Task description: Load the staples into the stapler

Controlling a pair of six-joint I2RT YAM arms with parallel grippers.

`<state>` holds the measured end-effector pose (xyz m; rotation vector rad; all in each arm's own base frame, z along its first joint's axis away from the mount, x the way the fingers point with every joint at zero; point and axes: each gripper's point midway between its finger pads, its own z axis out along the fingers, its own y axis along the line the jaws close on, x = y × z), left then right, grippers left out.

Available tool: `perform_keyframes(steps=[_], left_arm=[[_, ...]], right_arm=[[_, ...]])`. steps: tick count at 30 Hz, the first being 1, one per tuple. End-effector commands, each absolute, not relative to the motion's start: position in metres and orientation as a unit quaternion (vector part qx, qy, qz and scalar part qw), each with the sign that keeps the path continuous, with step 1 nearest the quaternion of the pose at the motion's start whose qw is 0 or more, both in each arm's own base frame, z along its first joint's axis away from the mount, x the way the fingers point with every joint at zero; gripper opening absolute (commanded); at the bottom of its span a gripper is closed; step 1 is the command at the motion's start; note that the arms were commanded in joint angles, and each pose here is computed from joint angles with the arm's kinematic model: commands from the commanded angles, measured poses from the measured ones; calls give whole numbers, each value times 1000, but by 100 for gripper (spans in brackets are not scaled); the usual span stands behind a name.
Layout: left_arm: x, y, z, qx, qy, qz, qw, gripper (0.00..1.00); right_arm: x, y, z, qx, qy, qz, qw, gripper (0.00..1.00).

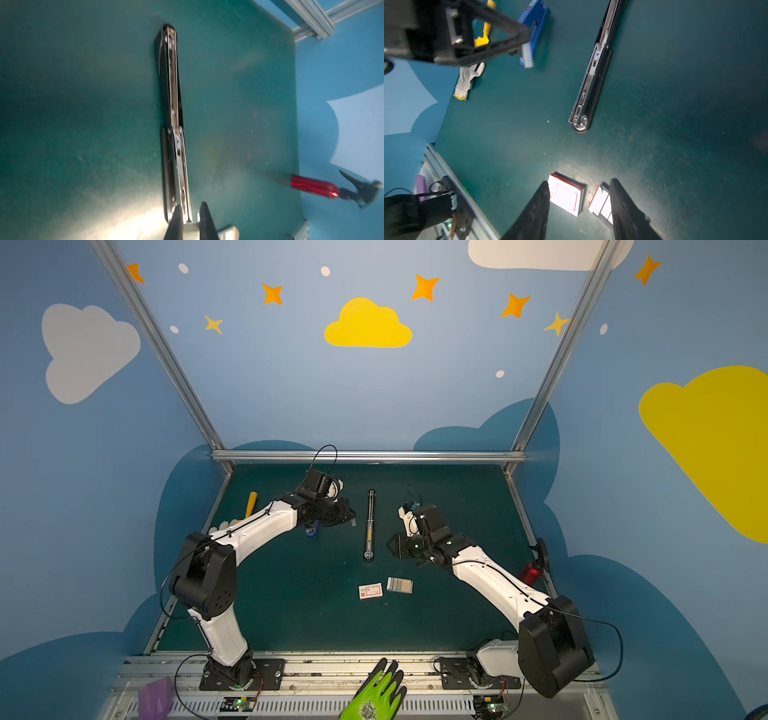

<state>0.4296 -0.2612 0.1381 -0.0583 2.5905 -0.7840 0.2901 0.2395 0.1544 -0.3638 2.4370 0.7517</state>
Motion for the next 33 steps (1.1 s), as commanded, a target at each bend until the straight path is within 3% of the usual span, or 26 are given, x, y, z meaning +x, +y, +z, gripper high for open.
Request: perform_keyframes(steps=[1, 20, 33], left_arm=[[436, -260, 122, -13, 957, -210, 198, 10], [464, -295, 78, 39, 983, -59, 171, 10], [479, -297, 70, 14, 980, -42, 193, 11]], right_arm=[[309, 240, 164, -131, 900, 265, 319, 48], [309, 238, 152, -116, 905, 261, 315, 48], [306, 233, 152, -116, 907, 256, 314, 49]])
